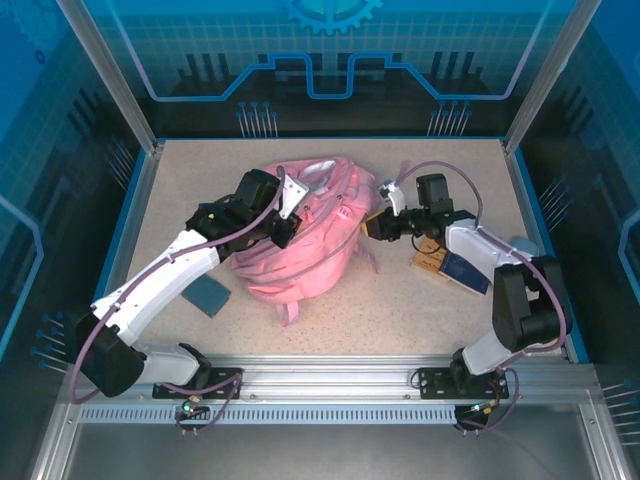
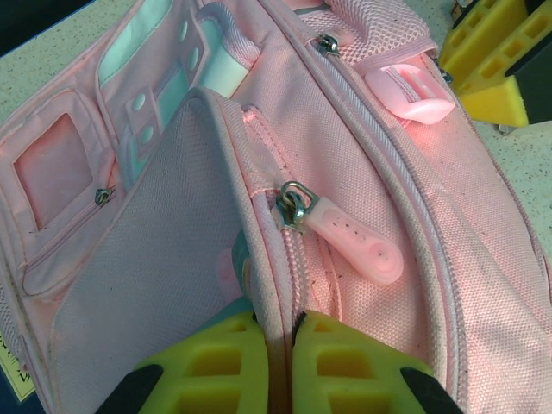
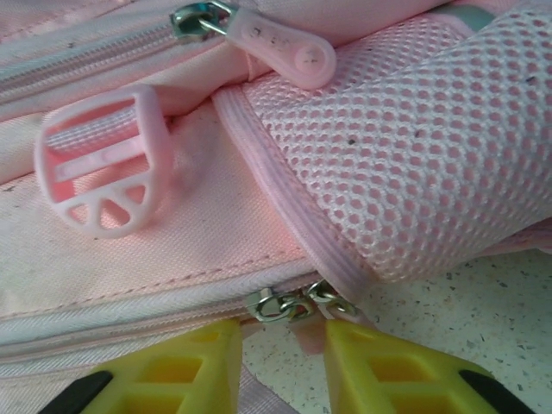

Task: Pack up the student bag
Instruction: Unzip the student bag at the top-center of the table.

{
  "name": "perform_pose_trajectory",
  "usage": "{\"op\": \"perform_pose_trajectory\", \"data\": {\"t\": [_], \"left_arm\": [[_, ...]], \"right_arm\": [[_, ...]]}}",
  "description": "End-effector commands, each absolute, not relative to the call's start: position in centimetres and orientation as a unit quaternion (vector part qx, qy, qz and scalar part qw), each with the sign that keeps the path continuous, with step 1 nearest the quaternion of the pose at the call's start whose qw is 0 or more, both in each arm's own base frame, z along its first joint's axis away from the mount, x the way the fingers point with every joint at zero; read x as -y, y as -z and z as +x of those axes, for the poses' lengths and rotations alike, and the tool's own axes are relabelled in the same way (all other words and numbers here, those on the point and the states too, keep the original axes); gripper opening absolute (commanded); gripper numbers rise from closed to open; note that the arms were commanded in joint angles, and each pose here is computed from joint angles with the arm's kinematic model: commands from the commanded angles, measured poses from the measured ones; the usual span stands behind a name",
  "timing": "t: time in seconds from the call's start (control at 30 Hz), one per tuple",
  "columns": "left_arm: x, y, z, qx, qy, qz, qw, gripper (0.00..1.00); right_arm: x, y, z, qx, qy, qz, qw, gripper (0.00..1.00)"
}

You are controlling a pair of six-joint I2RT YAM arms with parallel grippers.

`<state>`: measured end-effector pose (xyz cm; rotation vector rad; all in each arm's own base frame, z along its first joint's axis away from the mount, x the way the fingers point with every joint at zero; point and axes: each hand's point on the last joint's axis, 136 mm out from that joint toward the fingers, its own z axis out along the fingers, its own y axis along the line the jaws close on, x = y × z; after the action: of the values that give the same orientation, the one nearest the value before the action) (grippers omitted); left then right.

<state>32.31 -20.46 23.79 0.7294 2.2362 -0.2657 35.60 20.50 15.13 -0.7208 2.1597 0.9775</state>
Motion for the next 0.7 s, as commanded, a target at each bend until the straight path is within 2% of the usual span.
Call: {"op": "perform_pose_trajectory", "data": {"t": [0.0, 0.27, 0.5, 0.67], "left_arm": [[21.2, -28.3, 33.0, -0.839, 0.140, 0.274, 0.449, 0.00], [21.5, -27.9, 33.0, -0.840, 0.146, 0.277, 0.443, 0.00], [22.0, -27.8, 33.1, -0.839, 0.157, 0.279, 0.440, 0.00], [22.1, -27.8, 33.2, -0.840, 0.160, 0.280, 0.438, 0.00]], "right_arm": [[-21.2, -15.4, 36.5, -0.818, -0.358, -0.298, 0.338, 0.29], [-22.7, -15.7, 35.8, -0.800, -0.359, -0.339, 0.340, 0.28], [-22.5, -15.1, 37.1, -0.814, -0.325, -0.327, 0.354, 0.28], [-22.5, -15.4, 37.3, -0.813, -0.318, -0.328, 0.361, 0.21]]}}
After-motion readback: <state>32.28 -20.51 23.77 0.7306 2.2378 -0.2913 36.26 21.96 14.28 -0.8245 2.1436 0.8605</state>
